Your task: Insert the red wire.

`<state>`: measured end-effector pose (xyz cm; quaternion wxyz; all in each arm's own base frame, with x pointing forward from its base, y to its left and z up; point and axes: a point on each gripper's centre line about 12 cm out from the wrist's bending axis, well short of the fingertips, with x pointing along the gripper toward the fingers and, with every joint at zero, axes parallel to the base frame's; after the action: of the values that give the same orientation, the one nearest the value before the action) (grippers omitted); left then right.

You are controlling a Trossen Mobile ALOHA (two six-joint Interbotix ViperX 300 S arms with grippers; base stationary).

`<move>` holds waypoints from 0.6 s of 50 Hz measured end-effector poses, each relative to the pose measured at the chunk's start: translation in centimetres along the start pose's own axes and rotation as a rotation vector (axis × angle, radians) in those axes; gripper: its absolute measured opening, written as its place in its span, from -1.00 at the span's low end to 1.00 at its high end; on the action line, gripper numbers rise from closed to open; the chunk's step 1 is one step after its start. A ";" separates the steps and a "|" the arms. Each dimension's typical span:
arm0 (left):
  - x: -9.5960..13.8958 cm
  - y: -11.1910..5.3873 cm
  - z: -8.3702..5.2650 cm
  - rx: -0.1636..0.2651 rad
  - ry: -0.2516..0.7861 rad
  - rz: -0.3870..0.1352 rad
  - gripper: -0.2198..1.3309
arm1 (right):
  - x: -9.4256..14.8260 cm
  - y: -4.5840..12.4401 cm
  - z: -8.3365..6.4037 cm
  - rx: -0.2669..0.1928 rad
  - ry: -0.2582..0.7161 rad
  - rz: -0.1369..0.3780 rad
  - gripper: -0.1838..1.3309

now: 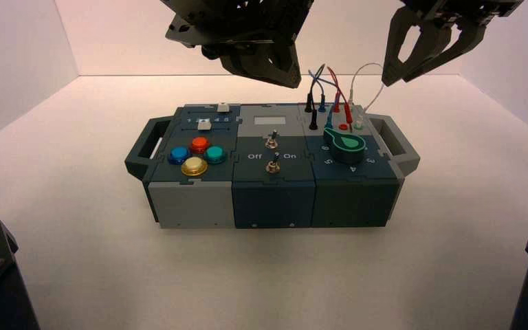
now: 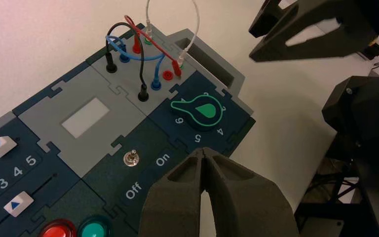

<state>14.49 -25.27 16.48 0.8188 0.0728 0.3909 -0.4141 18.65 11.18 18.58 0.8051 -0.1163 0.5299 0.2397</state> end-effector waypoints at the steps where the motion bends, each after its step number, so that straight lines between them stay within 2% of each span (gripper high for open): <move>1: 0.0 0.0 0.0 0.000 0.000 -0.001 -0.93 | 0.1 0.0 0.0 -0.006 0.000 -0.003 0.49; 17: 0.0 -0.2 -0.1 0.004 0.003 -0.005 -0.93 | 1.1 0.0 0.7 -0.063 -0.037 -0.025 0.49; 30: 0.0 -0.2 -0.3 0.004 0.005 -0.004 -0.93 | 3.5 0.3 0.6 -0.128 0.053 -0.040 0.50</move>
<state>14.23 -25.26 16.30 0.8169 0.0744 0.3922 -0.4164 20.11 12.57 15.68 0.7863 -0.1845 0.5323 0.2537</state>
